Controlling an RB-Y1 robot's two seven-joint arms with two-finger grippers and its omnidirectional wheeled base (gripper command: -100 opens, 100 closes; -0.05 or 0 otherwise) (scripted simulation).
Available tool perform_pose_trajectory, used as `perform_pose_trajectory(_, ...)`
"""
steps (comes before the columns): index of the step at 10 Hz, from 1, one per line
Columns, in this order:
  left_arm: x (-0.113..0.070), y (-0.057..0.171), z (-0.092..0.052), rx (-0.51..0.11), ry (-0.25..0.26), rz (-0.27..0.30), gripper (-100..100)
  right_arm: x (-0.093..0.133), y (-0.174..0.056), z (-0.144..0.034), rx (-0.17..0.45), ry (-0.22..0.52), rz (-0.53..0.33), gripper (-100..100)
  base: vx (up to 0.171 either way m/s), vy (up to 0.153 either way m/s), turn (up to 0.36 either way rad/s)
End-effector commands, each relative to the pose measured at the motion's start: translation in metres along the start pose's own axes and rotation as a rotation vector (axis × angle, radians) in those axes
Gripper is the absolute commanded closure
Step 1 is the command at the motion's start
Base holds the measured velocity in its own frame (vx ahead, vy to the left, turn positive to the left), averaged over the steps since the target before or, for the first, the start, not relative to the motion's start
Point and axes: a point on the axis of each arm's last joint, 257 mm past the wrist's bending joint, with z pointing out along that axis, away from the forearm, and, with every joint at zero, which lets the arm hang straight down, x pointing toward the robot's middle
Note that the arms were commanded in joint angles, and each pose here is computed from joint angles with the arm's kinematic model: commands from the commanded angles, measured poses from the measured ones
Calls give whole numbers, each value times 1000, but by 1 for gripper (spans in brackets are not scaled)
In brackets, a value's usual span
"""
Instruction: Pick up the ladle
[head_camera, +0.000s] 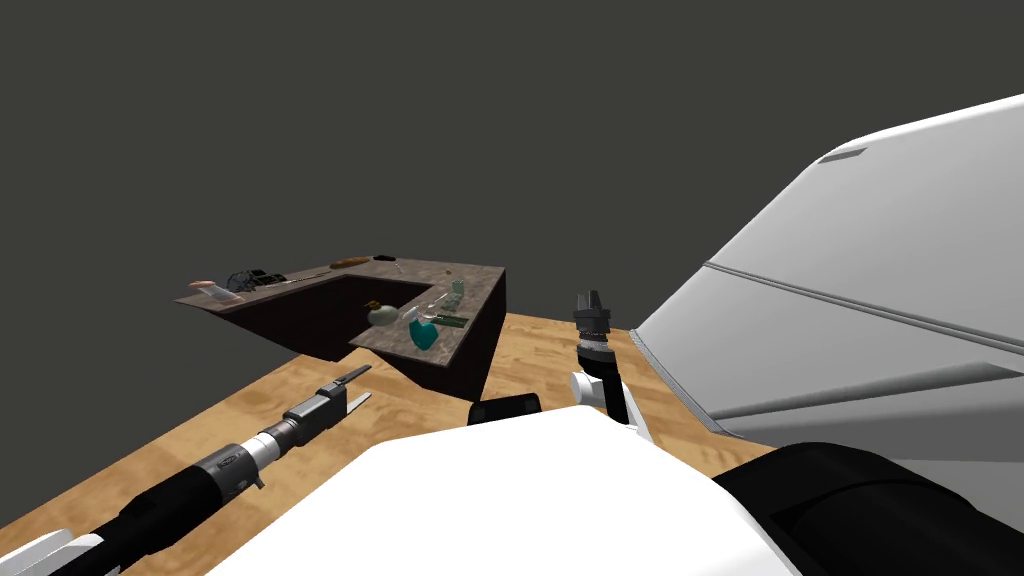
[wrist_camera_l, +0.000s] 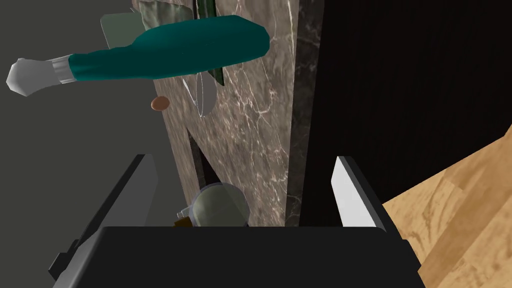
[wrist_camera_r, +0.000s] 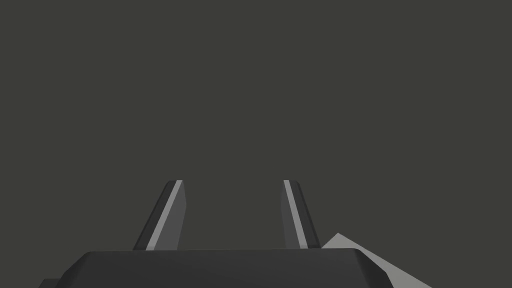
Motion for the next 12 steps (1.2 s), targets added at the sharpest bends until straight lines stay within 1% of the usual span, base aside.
perform_pose_trajectory(1, -15, 16, -7, -63, -10, -16, -100, 0, 0, 0, 0, 0, 0, 0, 73, -69, 67)
perform_pose_trajectory(2, -14, 13, -5, -72, 4, 4, -100, 0, 0, 0, 0, 0, 0, 0, 77, -84, 58)
perform_pose_trajectory(3, -28, 29, -14, -124, -17, -21, -100, 0, 0, 0, 0, 0, 0, 0, 84, -101, 134)
perform_pose_trajectory(5, -28, 24, -11, -141, 6, 10, -100, 0, 0, 0, 0, 0, 0, 0, 61, -68, -9)
perform_pose_trajectory(6, -41, 37, -19, -194, -10, -10, -100, 0, 0, 0, 0, 0, 0, 0, 122, -88, 25)
perform_pose_trajectory(7, -41, 33, -16, -205, 5, 13, -100, 0, 0, 0, 0, 0, 0, 0, 111, -93, 69)
perform_pose_trajectory(8, -54, 46, -26, -253, -16, -11, -100, 0, 0, 0, 0, 0, 0, 0, 165, -66, 68)
perform_pose_trajectory(9, -54, 41, -21, -268, 4, 19, -100, 0, 0, 0, 0, 0, 0, 0, 148, -60, 26)
perform_pose_trajectory(10, -66, 52, -30, -315, -14, -1, -100, 0, 0, 0, 0, 0, 0, 0, 150, -62, 51)
perform_pose_trajectory(11, -66, 48, -27, -327, 2, 24, -100, 0, 0, 0, 0, 0, 0, 0, 128, -63, 31)
perform_pose_trajectory(12, -77, 59, -36, -372, -16, 4, -100, 0, 0, 0, 0, 0, 0, 0, 173, -89, 31)
